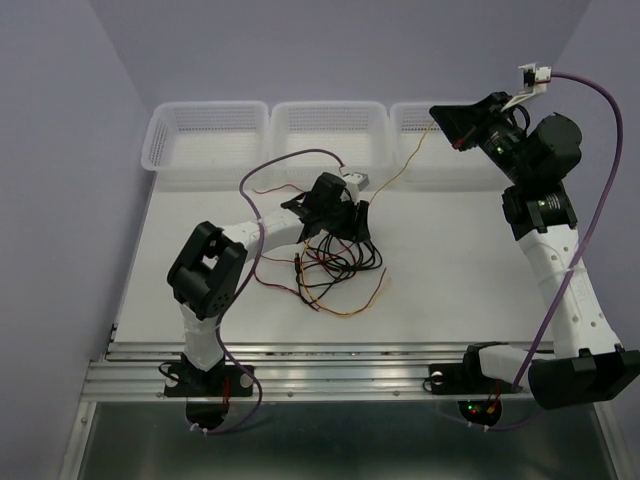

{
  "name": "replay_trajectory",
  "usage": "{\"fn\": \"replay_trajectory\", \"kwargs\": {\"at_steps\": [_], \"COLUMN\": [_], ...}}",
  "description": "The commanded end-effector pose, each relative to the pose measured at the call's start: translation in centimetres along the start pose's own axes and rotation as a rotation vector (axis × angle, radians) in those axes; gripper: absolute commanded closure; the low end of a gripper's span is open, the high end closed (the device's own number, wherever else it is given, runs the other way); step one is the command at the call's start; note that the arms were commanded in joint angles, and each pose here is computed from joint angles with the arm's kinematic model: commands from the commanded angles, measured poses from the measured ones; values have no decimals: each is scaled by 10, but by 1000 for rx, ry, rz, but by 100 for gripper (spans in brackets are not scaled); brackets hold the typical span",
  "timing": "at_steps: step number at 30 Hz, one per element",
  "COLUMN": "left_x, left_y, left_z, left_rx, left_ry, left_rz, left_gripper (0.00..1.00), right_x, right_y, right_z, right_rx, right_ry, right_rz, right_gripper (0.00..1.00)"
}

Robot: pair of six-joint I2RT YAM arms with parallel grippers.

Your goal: Untangle the cables

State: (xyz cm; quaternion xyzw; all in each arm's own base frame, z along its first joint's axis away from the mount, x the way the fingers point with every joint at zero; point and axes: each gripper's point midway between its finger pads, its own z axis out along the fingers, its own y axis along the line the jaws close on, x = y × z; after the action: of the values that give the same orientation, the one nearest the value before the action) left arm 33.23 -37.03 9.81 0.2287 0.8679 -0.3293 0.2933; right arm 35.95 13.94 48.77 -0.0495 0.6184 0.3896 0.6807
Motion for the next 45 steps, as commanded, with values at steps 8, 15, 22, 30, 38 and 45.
{"fn": "replay_trajectory", "kwargs": {"at_steps": [8, 15, 22, 30, 38, 45], "left_x": [-49, -64, -67, -47, -40, -28], "left_y": [-18, -30, -57, -33, -26, -23], "left_z": [-64, -142, -194, -174, -152, -141], "left_rx": [-53, -108, -33, -124, -124, -119], "left_ry": [-205, -343, -401, -319, -282, -231], "left_rz": [-9, -6, 8, -64, -54, -70], "left_gripper": [100, 100, 100, 100, 100, 100], "right_x": [-21, 64, 164, 224, 199, 204], "right_y": [-68, -212, -256, -200, -77, 2], "right_z": [-14, -78, -97, -63, -56, -67], "right_rx": [380, 1052, 1149, 615, -61, -495], "right_ry": [-108, -44, 175, 433, 441, 475], "right_rz": [-86, -84, -18, -51, -229, -361], "right_gripper": [99, 99, 99, 23, 0, 0]}}
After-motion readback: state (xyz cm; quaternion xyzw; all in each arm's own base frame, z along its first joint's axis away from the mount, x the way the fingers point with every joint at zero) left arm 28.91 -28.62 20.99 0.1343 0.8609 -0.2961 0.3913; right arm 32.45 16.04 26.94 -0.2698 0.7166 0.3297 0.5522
